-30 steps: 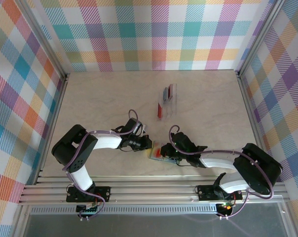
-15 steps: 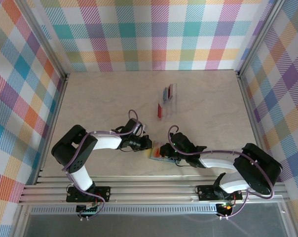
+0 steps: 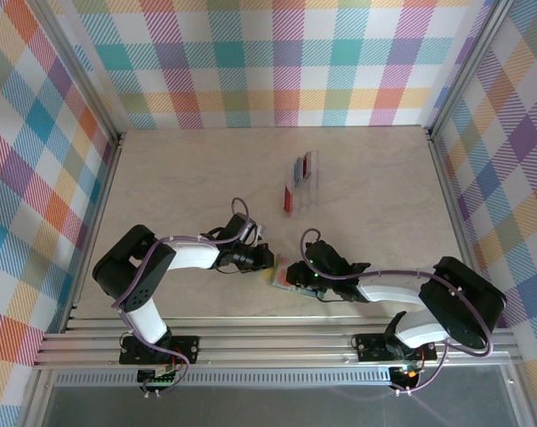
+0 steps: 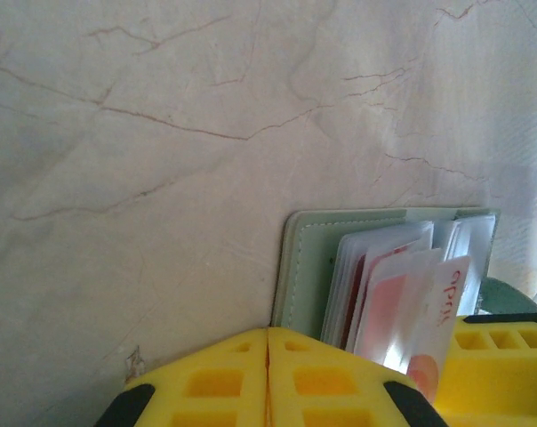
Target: Put the credit cards into the card holder
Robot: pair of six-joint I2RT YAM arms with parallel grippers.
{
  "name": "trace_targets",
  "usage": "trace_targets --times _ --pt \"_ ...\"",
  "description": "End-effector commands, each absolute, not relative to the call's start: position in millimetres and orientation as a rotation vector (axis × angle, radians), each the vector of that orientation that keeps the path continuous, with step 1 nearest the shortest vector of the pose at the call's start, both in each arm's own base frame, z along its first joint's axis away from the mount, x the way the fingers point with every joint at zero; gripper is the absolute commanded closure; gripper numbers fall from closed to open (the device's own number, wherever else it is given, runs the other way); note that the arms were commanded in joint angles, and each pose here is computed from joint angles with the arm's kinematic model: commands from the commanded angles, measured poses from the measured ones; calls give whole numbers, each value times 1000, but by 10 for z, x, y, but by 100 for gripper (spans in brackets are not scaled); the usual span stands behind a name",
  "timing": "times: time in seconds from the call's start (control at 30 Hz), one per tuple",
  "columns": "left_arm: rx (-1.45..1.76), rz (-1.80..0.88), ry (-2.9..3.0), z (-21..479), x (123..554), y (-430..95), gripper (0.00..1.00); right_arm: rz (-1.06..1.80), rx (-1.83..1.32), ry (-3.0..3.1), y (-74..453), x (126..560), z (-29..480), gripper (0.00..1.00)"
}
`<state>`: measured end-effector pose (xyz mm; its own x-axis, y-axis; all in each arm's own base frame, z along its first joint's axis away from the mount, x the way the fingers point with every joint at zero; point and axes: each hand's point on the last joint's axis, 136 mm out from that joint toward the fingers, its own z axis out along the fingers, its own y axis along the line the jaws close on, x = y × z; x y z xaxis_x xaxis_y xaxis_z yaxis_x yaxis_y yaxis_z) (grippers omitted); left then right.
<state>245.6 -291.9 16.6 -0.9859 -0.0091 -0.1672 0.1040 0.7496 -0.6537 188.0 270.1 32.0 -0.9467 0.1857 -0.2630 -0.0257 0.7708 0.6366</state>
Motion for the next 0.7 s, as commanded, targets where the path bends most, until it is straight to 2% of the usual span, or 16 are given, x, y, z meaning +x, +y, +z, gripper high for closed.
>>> trace_targets --times 0.0,0.1,0.37,0.67 --pt "9 -865 2932 -158 2235 -2630 91 877 94 2699 2630 1818 292 59" --pt "12 -862 2933 -163 2233 -2629 91 873 83 2703 2629 1804 314 51" --pt "11 -862 2936 -169 2232 -2632 91 843 -6 2714 2670 1751 398 38" --pt "11 -865 2934 -164 2235 -2636 91 835 -119 2746 2792 1686 406 36"
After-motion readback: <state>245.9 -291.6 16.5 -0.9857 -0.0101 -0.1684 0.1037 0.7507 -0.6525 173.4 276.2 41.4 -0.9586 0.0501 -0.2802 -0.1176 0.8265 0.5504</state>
